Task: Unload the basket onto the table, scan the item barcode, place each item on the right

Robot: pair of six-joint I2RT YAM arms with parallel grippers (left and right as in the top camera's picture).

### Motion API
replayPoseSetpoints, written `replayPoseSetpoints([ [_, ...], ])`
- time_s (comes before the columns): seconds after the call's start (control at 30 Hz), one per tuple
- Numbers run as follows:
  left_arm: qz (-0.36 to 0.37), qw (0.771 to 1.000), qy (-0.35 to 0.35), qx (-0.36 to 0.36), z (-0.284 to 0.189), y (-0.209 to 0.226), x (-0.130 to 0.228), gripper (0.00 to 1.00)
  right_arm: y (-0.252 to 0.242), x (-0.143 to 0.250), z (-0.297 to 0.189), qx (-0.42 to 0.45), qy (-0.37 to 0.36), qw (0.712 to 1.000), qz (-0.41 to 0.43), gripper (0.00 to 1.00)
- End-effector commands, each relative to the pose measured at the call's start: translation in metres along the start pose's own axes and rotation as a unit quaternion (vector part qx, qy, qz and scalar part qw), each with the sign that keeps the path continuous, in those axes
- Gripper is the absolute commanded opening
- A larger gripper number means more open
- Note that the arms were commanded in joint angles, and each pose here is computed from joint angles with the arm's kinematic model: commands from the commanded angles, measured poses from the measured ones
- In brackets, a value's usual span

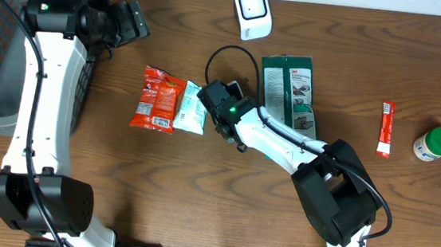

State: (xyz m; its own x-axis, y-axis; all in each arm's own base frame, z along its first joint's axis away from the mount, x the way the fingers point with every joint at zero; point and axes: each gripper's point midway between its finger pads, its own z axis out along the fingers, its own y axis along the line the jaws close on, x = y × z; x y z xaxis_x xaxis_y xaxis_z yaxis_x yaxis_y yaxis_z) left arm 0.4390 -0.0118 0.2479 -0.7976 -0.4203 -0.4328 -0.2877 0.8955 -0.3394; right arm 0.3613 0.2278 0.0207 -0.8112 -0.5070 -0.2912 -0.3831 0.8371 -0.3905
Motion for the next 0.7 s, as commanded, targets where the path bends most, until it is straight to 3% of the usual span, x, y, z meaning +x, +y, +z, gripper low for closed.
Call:
replayPoseSetpoints([
  [0.0, 0.009, 1.0, -0.02, 0.004, -0.014, -0.003, -0.008, 0.89, -0.006, 0.0, -0.006, 0.015, -0.004, 1.0, -0.023, 0.41],
  [0.67, 0.009, 1.0, -0.02, 0.004, -0.014, -0.003, -0.008, 0.9, 0.001, -0.022, -0.029, -0.037, -0.047, 0.998, 0.008, 0.32],
])
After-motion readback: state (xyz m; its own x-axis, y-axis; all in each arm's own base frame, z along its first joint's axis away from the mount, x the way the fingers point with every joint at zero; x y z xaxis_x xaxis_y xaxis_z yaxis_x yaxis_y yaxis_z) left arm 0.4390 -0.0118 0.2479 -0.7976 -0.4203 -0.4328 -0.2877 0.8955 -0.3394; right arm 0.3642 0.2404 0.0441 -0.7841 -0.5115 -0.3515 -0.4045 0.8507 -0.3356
